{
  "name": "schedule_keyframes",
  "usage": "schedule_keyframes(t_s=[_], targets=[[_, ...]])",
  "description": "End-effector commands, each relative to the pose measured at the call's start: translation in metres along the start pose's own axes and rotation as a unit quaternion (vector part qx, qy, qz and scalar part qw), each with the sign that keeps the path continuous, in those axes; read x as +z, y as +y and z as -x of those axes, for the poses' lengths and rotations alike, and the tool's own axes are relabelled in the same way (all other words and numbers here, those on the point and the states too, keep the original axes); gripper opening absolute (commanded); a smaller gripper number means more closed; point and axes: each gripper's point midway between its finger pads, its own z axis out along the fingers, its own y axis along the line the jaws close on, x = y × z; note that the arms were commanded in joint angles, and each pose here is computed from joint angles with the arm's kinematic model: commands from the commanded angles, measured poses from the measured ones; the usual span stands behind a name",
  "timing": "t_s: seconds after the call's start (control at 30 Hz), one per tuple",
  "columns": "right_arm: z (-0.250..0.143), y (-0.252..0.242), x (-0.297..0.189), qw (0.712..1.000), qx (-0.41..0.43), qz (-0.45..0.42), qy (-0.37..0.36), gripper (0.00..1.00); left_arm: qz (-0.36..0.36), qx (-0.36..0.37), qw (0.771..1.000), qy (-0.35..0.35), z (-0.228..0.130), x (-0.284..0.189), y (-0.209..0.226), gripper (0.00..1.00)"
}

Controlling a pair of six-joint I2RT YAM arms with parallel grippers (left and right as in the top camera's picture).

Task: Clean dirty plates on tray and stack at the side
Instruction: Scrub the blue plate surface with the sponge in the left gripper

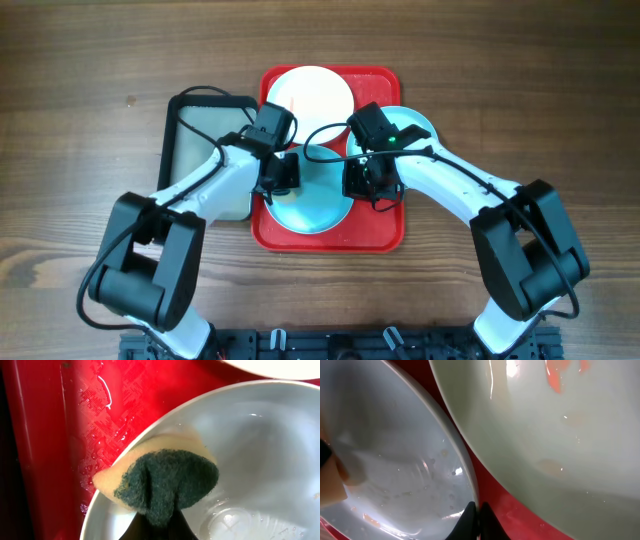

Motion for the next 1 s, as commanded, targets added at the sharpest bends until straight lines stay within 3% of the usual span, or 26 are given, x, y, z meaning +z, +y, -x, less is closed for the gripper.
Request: schedule_keyframes(t_s=[0.0, 0.3, 0.77, 0.97], targets=[[-0.004, -0.004, 0.007, 1.0, -0.003, -0.004, 0.012, 0.04, 0.015, 0.001, 0.999, 0.046, -0.031, 0.021, 0.013, 0.04], [-0.005, -0.004, 0.007, 1.0, -0.003, -0.004, 0.013, 0.04, 0.012, -0.032, 0.996, 0.087, -0.049, 0.03, 0.013, 0.04], [-0.004, -0.004, 0.007, 1.0, -0.003, -0.004, 0.012, 0.04, 0.041, -0.051, 0.995, 0.069, -0.042, 0.028, 0.021, 0.04], [-0.004, -0.004, 0.007, 1.0, -0.003, -0.004, 0.012, 0.04, 0.03, -0.048, 0.997, 0.049, -0.033, 0.016, 0.016, 0.14]])
